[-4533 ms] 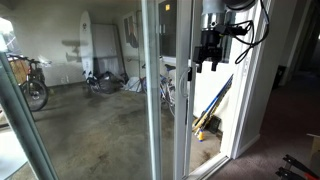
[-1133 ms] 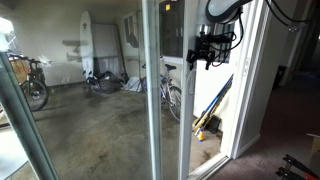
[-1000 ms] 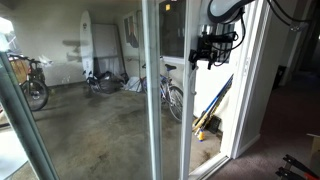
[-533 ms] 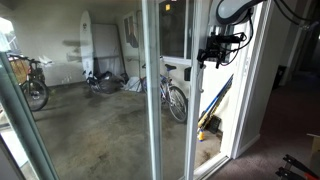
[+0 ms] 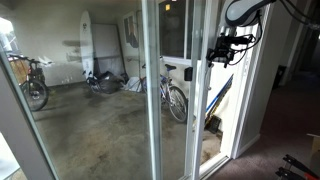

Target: Slide the door to the right

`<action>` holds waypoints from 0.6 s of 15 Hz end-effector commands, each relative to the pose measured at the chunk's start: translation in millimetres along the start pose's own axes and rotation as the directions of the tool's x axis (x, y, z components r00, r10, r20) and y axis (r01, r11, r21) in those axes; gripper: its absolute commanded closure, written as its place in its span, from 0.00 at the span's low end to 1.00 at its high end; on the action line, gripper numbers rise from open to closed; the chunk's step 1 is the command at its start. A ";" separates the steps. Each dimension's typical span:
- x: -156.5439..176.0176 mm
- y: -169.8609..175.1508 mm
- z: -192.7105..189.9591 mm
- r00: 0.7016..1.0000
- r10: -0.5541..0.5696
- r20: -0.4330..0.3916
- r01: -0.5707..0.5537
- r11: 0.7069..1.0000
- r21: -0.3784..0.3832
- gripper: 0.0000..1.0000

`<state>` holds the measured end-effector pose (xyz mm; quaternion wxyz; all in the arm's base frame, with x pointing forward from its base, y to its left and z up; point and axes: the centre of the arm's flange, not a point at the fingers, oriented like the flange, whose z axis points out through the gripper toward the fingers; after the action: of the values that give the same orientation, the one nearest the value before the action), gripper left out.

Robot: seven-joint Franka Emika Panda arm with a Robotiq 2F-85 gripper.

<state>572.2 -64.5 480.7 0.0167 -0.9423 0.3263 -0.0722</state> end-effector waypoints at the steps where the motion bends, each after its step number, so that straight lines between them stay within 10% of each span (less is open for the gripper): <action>1: -1.0 82.3 8.4 0.998 0.015 0.055 -0.013 0.999 -0.029 0.00; 9: 23.4 147.8 10.7 0.991 0.110 0.080 -0.113 0.993 0.038 0.00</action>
<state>554.3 -144.7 475.2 0.0622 -0.9242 0.3696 -0.0735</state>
